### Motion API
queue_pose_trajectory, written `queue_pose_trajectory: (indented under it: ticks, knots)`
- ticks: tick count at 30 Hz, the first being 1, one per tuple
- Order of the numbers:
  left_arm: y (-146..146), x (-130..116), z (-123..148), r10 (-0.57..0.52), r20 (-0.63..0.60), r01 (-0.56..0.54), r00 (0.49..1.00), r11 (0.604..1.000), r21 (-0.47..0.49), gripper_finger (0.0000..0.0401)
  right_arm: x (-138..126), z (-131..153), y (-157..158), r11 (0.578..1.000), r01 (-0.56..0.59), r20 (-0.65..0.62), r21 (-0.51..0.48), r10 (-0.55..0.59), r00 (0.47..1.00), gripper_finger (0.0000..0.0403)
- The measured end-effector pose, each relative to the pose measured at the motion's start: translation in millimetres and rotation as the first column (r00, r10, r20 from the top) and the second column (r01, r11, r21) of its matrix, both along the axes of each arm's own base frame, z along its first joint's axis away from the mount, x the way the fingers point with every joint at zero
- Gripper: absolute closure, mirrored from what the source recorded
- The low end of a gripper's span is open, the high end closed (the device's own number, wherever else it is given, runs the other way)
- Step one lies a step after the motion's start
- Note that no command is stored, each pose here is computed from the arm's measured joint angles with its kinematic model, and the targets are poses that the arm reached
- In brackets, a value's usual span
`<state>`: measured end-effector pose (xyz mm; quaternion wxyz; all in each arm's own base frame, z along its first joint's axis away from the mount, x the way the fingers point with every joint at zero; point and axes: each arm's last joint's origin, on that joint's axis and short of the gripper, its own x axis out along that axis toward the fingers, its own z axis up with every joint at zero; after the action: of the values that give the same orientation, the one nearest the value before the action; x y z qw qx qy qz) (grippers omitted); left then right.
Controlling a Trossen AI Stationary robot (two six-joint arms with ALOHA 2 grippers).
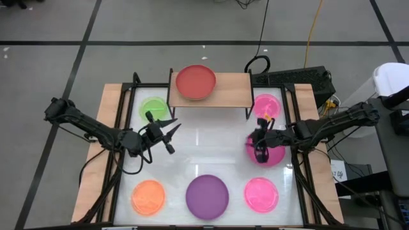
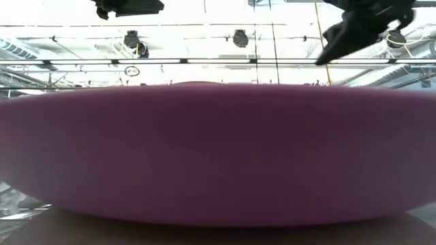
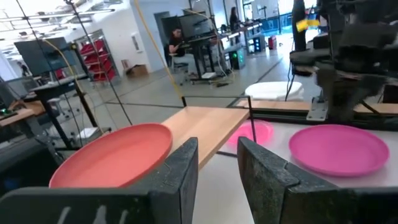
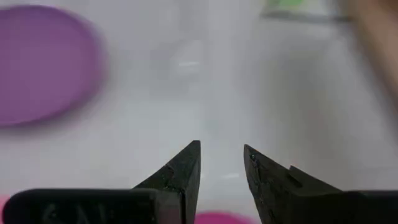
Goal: Place and stack plates onto a shelf
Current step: Stack the pink plate on top of the orange plate on the shelf
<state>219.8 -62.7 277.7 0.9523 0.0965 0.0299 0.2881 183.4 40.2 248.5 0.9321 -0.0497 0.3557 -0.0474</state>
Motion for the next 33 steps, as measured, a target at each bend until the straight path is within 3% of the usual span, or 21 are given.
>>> queue_pose_trajectory:
  ticks: [3,5,10,20,33]
  knots:
    - [2,0,0,0.007,0.003,-0.007,1.000,1.000,-0.005,0.0284,-1,-5,5,0.983,-0.055,-0.066,0.174,0.067,0.996,0.0298]
    - [3,1,0,0.014,0.008,-0.013,1.000,1.000,-0.013,0.0284,-3,-9,9,0.972,-0.090,-0.105,0.219,0.115,0.988,0.0298]
    - [8,2,0,0.036,0.029,-0.034,0.999,0.998,-0.047,0.0284,-8,-26,13,0.976,-0.096,-0.147,0.198,0.127,0.981,0.0298]
    - [9,2,-1,0.040,0.037,-0.037,0.999,0.997,-0.066,0.0284,-17,-79,13,0.969,-0.022,-0.201,0.246,0.073,0.977,0.0298]
    - [9,2,-1,0.039,0.039,-0.036,0.998,0.997,-0.074,0.0284,-9,-100,13,0.977,0.070,-0.264,0.203,-0.014,0.964,0.0298]
